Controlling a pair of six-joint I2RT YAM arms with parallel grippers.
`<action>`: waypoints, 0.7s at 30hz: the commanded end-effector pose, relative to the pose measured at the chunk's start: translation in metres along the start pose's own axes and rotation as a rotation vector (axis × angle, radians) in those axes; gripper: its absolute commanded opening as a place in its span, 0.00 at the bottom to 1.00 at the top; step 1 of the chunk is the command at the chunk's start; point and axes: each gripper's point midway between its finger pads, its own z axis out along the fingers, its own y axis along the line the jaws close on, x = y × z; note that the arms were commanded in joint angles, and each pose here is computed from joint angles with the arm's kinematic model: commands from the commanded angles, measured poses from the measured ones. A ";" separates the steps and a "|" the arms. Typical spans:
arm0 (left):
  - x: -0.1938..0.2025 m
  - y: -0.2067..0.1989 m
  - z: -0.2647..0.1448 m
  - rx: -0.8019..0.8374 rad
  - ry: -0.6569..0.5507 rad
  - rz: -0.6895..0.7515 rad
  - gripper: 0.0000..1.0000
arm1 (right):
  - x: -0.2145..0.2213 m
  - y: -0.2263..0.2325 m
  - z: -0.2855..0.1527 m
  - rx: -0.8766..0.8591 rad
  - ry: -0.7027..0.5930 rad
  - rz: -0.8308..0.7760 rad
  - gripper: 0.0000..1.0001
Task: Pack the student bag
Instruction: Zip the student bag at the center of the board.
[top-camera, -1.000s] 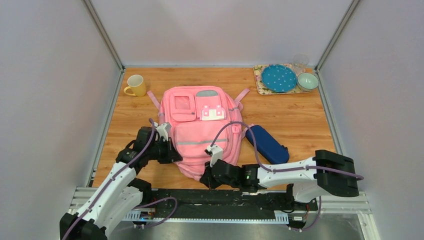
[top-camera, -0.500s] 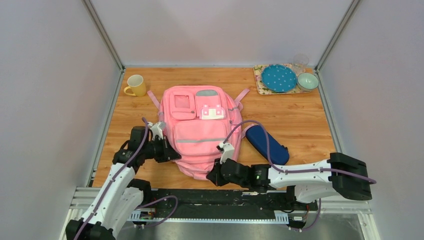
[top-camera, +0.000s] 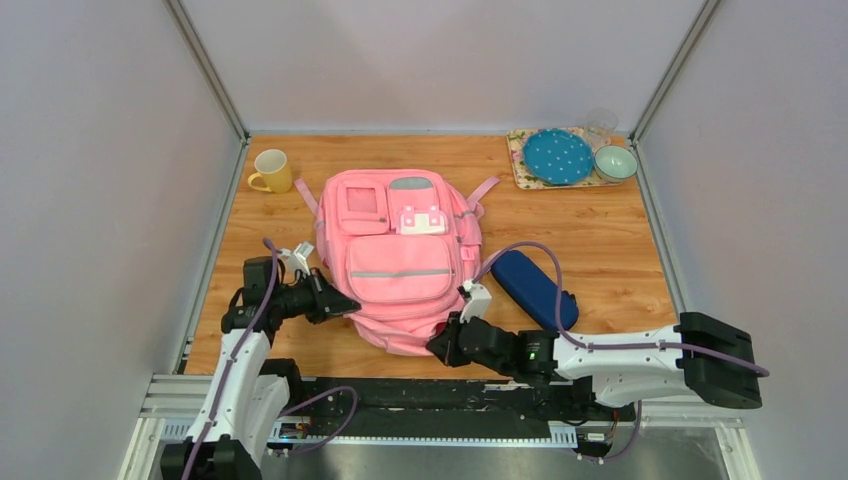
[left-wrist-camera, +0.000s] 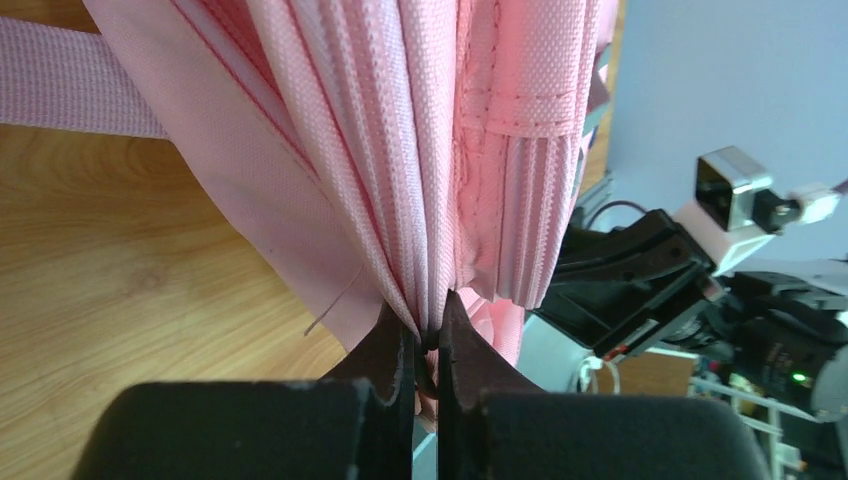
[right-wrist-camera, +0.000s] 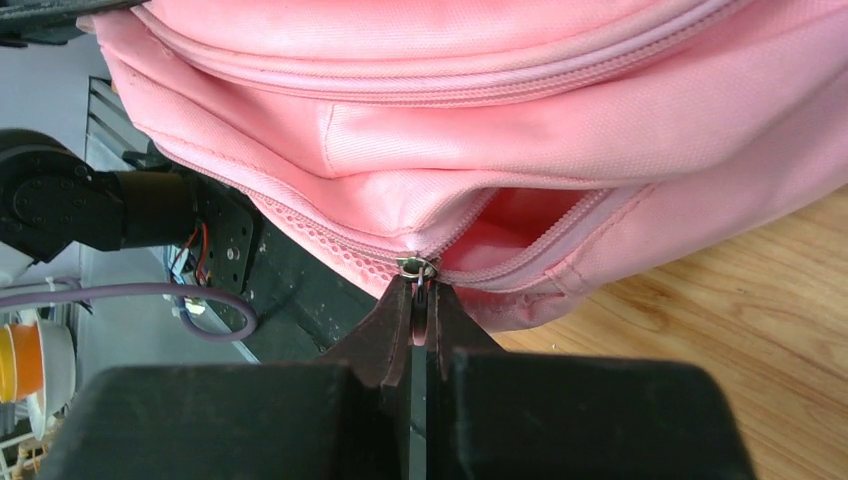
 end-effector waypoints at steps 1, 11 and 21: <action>-0.047 -0.035 -0.014 0.182 -0.161 0.107 0.00 | 0.007 -0.081 -0.005 0.272 -0.007 -0.074 0.00; -0.045 -0.039 -0.024 0.139 -0.166 0.112 0.62 | 0.011 -0.040 0.004 0.125 0.062 -0.127 0.00; -0.058 -0.063 -0.038 0.145 -0.205 0.144 0.72 | 0.028 0.019 0.012 -0.009 0.115 -0.153 0.28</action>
